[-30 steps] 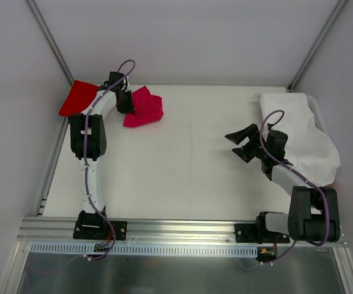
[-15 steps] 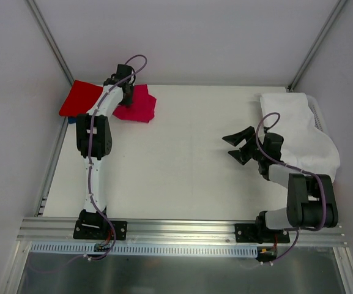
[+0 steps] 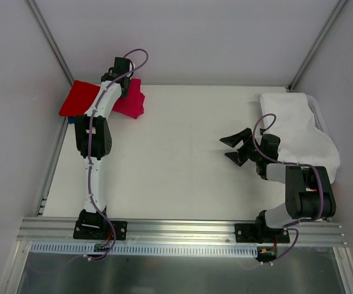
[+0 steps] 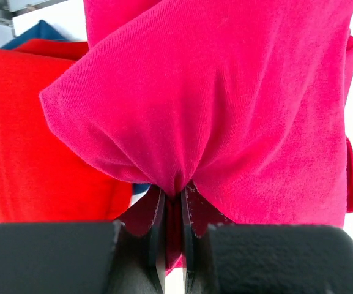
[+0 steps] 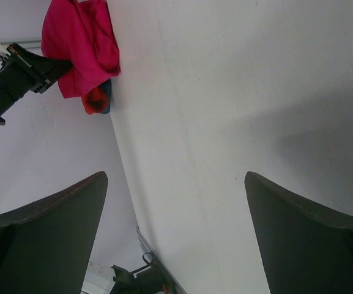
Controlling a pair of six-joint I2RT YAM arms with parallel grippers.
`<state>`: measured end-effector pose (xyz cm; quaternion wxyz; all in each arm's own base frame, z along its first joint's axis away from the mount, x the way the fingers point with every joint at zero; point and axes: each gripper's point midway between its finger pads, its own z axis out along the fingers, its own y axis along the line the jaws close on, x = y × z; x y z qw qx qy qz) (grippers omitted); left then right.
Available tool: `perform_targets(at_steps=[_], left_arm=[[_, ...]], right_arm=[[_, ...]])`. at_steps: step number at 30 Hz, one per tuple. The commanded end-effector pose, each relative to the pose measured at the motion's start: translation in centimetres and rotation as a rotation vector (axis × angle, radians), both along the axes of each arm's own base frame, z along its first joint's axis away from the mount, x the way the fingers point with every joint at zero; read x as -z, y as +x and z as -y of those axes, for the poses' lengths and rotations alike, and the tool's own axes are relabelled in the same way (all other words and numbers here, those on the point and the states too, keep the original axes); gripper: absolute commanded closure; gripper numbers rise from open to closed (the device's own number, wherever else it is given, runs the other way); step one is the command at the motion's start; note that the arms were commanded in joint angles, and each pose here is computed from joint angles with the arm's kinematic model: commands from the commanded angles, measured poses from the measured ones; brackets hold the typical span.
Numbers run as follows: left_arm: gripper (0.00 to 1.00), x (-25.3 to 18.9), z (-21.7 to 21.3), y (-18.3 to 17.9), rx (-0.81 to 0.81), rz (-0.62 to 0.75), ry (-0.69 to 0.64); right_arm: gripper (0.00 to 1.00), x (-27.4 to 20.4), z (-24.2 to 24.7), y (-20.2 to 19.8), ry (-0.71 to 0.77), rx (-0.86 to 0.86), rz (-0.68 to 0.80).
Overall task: Fold and stack the t-shirts
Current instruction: Neatly place the folded tshirt to the corner
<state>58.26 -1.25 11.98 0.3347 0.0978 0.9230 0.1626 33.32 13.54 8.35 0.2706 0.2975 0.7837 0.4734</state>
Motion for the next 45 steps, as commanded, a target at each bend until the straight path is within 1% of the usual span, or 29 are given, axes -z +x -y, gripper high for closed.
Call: perform_targets(at_steps=[1,4,5,8,11,15,18,24,25,31,35,38,45], left_arm=[[1.00,-6.7,-2.5,0.2,-0.042,0.119,0.086],[1.00,-7.7,-3.7,-0.1,-0.093,0.143,0.084],[1.00,-8.1,-4.9,-0.4,-0.134,0.149,0.122],[1.00,-9.5,-6.5,-0.7,-0.182,0.166,0.178],[1.00,-10.9,-7.9,-1.2,-0.236,0.205,0.145],[1.00,-12.3,-9.4,-1.7,-0.281,0.237,0.143],[1.00,-12.8,-9.9,-1.7,-0.294,0.257,0.104],[1.00,-14.2,-10.0,-1.6,-0.298,0.297,0.066],[1.00,-14.1,-11.3,-1.8,-0.323,0.296,0.061],[1.00,-13.2,-12.8,-2.1,-0.354,0.285,0.038],[1.00,-11.8,-14.2,-2.3,-0.402,0.266,0.028],[1.00,-10.3,-15.7,-2.6,-0.443,0.247,0.006],[1.00,-5.6,-17.5,-2.8,-0.496,0.175,-0.049]], right_arm=[[0.01,-1.2,-0.6,0.5,0.028,-0.028,0.060],[0.00,-0.9,-0.7,0.5,0.032,-0.031,0.049],[0.01,-0.9,-0.8,0.5,0.036,-0.034,0.053],[0.01,-0.8,-0.9,0.5,0.042,-0.037,0.051],[0.01,-0.8,-1.0,0.4,0.046,-0.040,0.051],[0.01,-0.6,-1.0,0.3,0.047,-0.043,0.048],[0.00,-0.5,-1.0,0.3,0.042,-0.044,0.048],[0.01,-0.2,-1.0,0.3,0.041,-0.046,0.041],[0.00,-0.1,-1.0,0.3,0.041,-0.046,0.039],[0.00,0.2,-1.2,0.3,0.043,-0.053,0.027],[0.01,0.4,-1.2,0.3,0.044,-0.056,0.021],[0.01,0.5,-1.1,0.3,0.041,-0.054,0.021],[0.01,0.7,-1.1,0.4,0.042,-0.056,0.016]])
